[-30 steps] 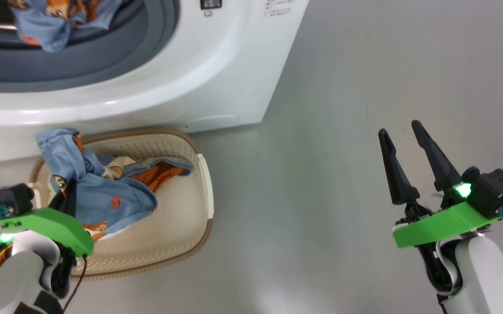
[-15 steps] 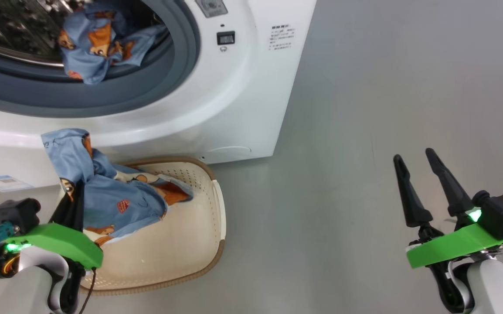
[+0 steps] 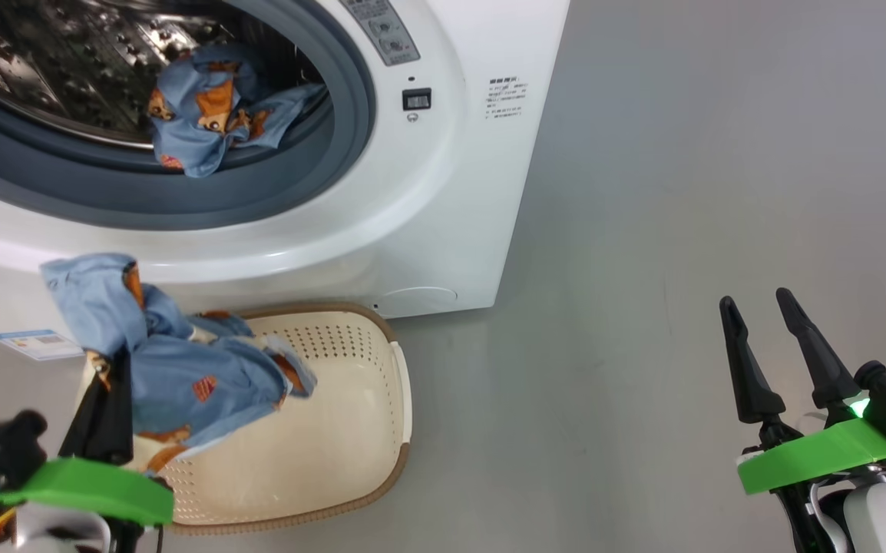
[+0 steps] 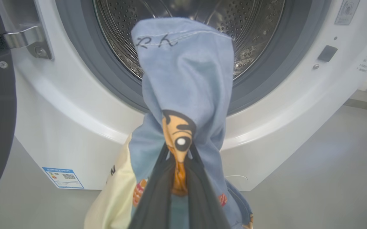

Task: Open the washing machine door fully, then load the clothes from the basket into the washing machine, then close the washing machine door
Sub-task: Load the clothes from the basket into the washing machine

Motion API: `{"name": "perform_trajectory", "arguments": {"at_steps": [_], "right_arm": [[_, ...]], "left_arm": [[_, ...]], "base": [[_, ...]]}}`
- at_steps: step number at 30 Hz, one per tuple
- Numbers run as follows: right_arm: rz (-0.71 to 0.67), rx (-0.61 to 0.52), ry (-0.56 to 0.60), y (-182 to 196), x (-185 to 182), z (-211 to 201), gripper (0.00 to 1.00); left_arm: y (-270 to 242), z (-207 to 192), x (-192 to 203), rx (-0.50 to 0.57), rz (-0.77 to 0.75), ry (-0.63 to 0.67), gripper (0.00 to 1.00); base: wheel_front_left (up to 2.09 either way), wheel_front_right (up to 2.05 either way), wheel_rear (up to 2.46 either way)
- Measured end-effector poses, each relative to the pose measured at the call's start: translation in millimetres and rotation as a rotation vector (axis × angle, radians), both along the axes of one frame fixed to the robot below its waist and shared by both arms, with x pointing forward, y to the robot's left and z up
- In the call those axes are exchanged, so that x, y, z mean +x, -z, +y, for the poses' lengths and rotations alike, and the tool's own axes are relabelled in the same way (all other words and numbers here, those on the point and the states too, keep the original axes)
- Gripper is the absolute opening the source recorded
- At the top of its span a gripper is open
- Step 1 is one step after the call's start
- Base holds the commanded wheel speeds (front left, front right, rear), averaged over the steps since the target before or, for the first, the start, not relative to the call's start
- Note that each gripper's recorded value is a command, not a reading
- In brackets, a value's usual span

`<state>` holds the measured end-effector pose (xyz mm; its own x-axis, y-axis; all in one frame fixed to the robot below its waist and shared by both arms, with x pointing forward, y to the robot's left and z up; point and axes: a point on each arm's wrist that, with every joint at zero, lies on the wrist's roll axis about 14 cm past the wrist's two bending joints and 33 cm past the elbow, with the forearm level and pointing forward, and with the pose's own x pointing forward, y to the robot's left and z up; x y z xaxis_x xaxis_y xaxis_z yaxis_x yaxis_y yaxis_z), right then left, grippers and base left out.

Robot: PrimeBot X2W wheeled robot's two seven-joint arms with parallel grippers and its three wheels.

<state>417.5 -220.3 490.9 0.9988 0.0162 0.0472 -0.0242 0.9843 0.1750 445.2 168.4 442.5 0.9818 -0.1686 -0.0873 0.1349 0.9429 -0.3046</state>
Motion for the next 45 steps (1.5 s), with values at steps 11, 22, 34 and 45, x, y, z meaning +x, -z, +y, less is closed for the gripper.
{"name": "perform_trajectory", "arguments": {"at_steps": [11,22,34,45], "right_arm": [[-0.002,-0.001,0.005,-2,-8,-2,1.00],[0.001,-0.002,0.009,-1,-8,-3,1.00],[0.028,0.000,0.013,10,-4,-4,1.00],[0.052,0.005,0.022,21,6,-4,1.00]], "left_arm": [[-7,5,-35,-0.002,-0.022,-0.049,0.00],[-11,2,-36,-0.025,-0.036,-0.065,0.00],[-42,-3,-2,-0.043,-0.151,-0.056,0.00],[-94,-18,83,-0.036,-0.324,-0.005,0.00]], "base": [[0.00,0.00,0.00],[0.00,0.00,0.00],[0.00,0.00,0.00],[0.00,0.00,0.00]]}}
